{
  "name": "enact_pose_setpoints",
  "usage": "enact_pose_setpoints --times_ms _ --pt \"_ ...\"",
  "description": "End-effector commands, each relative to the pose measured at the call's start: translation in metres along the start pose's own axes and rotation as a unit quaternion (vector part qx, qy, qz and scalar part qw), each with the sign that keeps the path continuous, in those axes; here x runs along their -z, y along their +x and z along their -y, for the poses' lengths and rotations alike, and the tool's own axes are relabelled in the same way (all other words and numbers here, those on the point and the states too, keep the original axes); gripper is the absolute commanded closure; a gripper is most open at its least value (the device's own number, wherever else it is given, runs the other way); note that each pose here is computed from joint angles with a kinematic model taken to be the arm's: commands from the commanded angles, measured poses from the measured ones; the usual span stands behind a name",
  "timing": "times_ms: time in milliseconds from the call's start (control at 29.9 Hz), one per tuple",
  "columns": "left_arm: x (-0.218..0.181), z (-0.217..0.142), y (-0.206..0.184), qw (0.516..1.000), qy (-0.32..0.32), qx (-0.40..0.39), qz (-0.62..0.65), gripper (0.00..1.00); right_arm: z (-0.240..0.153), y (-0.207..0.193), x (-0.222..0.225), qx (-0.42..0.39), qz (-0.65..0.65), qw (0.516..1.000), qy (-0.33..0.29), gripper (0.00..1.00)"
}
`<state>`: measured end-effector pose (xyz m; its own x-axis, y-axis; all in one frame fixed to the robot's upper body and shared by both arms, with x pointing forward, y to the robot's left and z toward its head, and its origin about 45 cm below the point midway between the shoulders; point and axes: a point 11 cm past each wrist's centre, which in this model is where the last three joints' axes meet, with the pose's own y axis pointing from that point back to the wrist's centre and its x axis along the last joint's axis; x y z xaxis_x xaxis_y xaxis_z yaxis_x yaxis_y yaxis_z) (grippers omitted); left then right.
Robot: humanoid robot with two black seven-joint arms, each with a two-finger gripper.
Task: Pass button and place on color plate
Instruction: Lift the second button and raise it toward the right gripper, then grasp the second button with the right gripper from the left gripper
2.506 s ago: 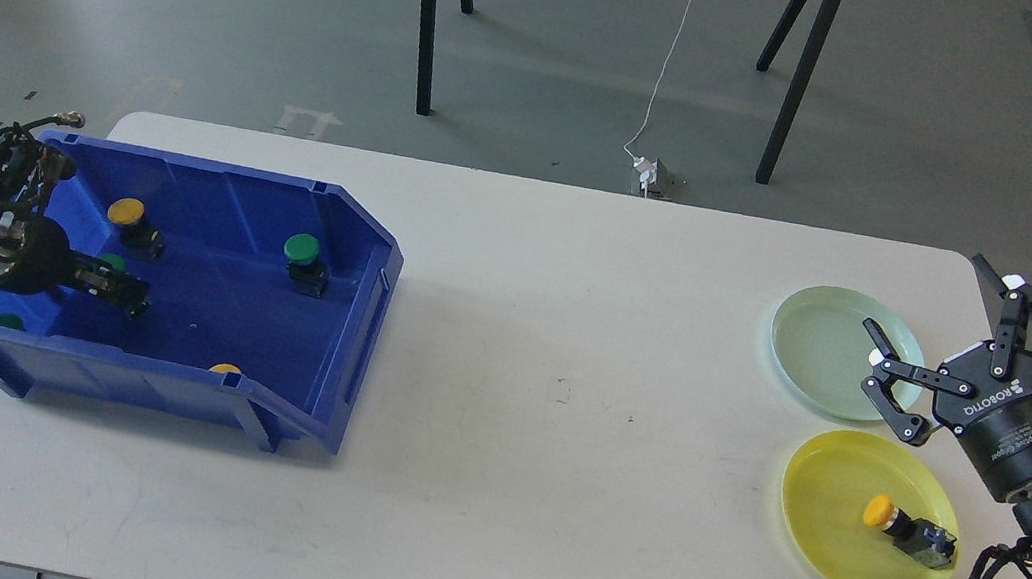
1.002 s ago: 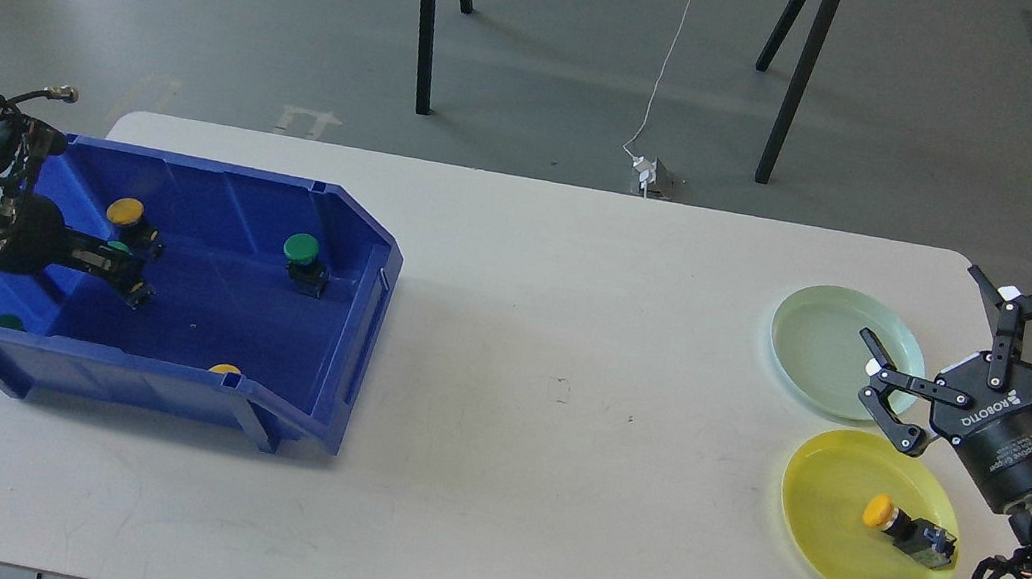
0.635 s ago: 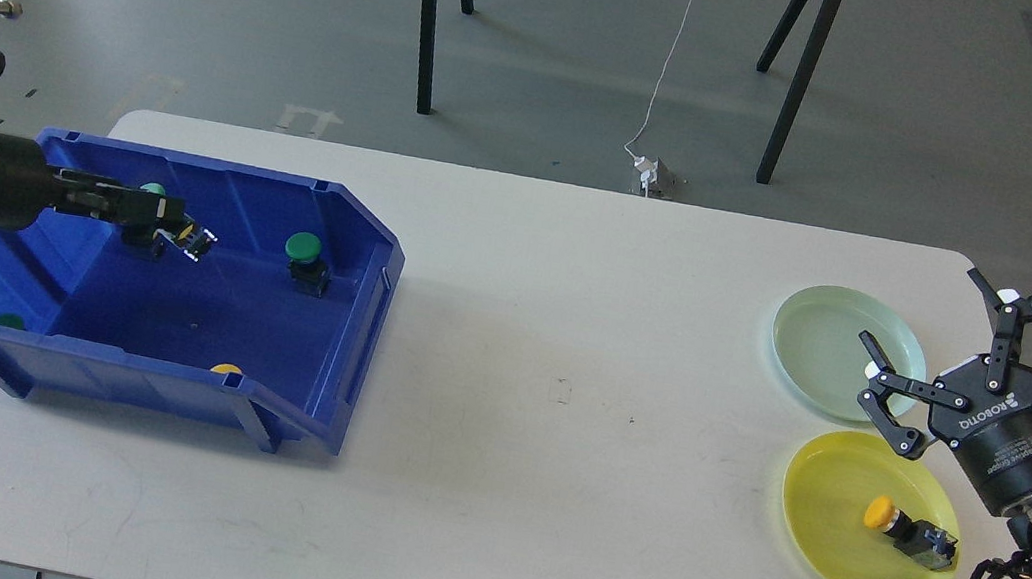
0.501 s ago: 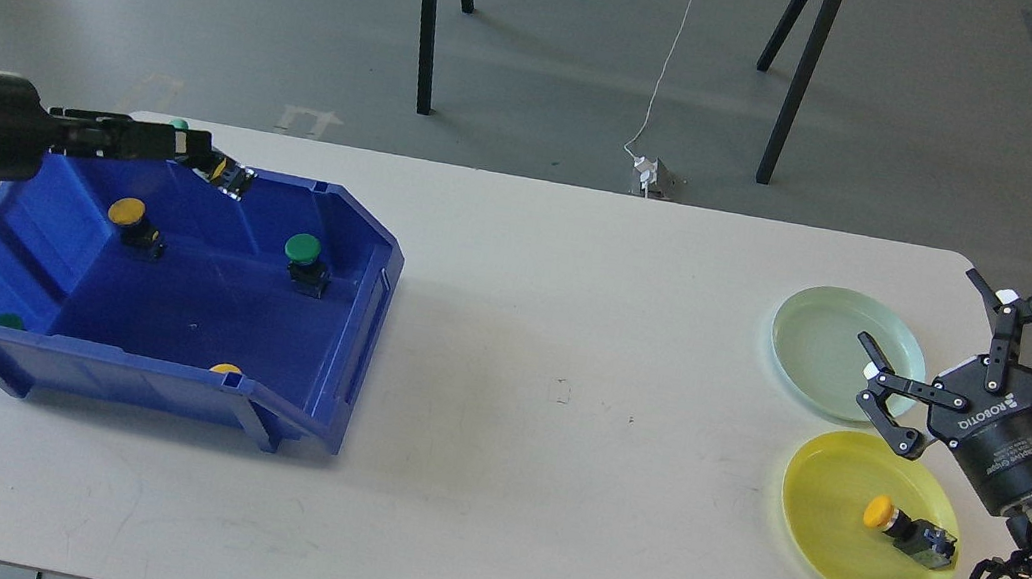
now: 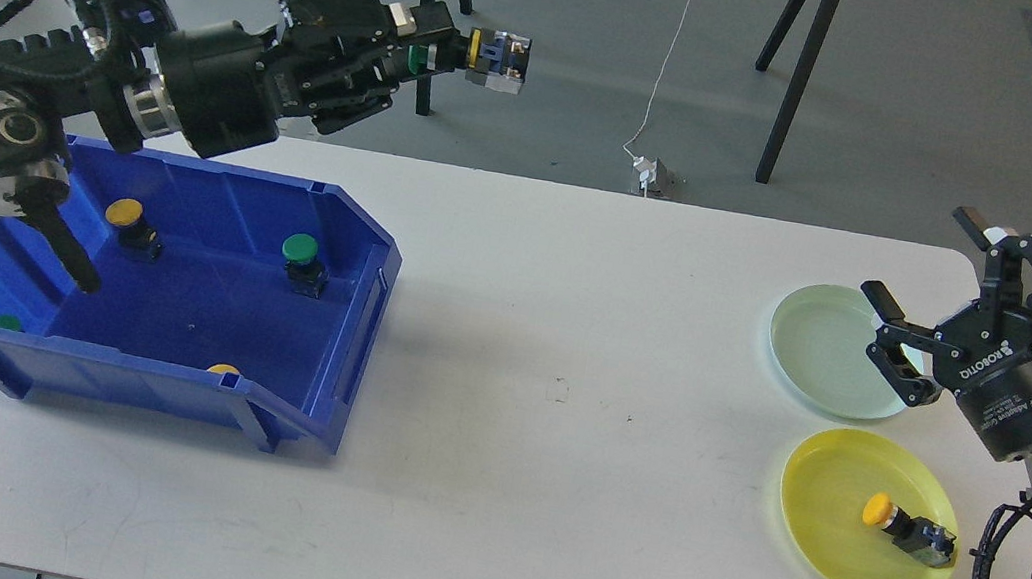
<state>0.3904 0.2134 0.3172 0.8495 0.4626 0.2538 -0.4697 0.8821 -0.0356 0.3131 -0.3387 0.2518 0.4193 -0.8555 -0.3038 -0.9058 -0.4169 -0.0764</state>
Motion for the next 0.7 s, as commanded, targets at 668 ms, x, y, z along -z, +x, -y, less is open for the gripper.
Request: enact_pose_setpoints --times_ms 668 --pt "0.024 0.008 -0.013 0.998 -0.005 -0.01 -0.058 0.85 0.15 -0.153 -0.037 0.246 -0.073 0.966 0.016 0.02"
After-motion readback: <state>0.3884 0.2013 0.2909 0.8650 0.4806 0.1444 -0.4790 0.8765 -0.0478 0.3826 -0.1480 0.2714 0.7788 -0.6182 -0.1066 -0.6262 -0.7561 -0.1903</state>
